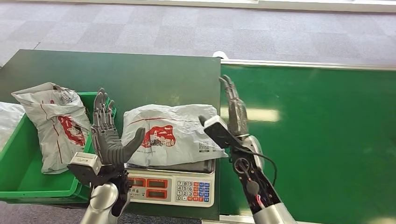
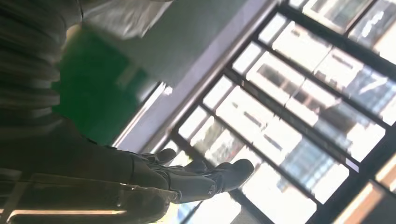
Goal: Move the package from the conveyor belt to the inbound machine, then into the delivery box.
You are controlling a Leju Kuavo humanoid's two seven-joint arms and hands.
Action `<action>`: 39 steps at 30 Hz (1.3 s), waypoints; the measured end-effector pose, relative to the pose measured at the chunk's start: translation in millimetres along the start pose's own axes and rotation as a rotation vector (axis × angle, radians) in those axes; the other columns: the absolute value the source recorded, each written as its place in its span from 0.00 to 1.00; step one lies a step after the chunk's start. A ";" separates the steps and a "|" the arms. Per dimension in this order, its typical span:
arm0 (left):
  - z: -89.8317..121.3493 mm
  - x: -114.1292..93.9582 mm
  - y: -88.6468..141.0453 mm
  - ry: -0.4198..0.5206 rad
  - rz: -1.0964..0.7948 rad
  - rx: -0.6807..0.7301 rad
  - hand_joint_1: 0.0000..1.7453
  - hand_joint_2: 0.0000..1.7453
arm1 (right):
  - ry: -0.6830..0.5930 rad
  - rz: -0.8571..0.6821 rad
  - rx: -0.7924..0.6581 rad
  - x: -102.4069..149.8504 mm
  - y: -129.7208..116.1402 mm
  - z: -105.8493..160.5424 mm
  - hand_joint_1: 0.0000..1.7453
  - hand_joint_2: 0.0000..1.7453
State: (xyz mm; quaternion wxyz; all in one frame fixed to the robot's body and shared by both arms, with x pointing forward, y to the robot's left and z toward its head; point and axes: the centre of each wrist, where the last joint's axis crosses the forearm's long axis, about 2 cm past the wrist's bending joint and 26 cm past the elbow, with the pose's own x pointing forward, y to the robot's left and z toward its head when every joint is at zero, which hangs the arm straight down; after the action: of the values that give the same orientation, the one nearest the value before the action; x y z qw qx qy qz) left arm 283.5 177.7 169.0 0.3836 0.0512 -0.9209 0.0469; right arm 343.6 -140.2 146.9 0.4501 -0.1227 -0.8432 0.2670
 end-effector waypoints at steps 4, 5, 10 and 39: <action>8.1 -1.9 6.4 0.019 -0.040 -0.077 0.00 1.00 | 0.011 0.121 -0.271 5.7 -30.1 78.0 0.00 1.00; 8.0 -2.1 7.1 0.018 -0.056 -0.103 0.00 1.00 | 0.018 0.141 -0.324 9.8 -36.7 98.4 0.00 1.00; -8.0 -2.5 6.0 -0.021 -0.173 -0.216 0.00 1.00 | 0.078 0.174 -0.455 32.2 -59.7 169.9 0.00 1.00; -23.6 -49.3 15.9 0.339 -0.923 -0.718 0.00 1.00 | 0.057 0.044 -0.345 40.1 -67.3 181.7 0.00 1.00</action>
State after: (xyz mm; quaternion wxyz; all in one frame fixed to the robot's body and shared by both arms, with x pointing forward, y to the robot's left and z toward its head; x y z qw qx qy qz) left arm 332.5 199.3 149.7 0.4988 0.3045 -0.6879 -0.4305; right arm 173.4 -239.7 130.3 0.4401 -0.2240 -0.8605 0.1248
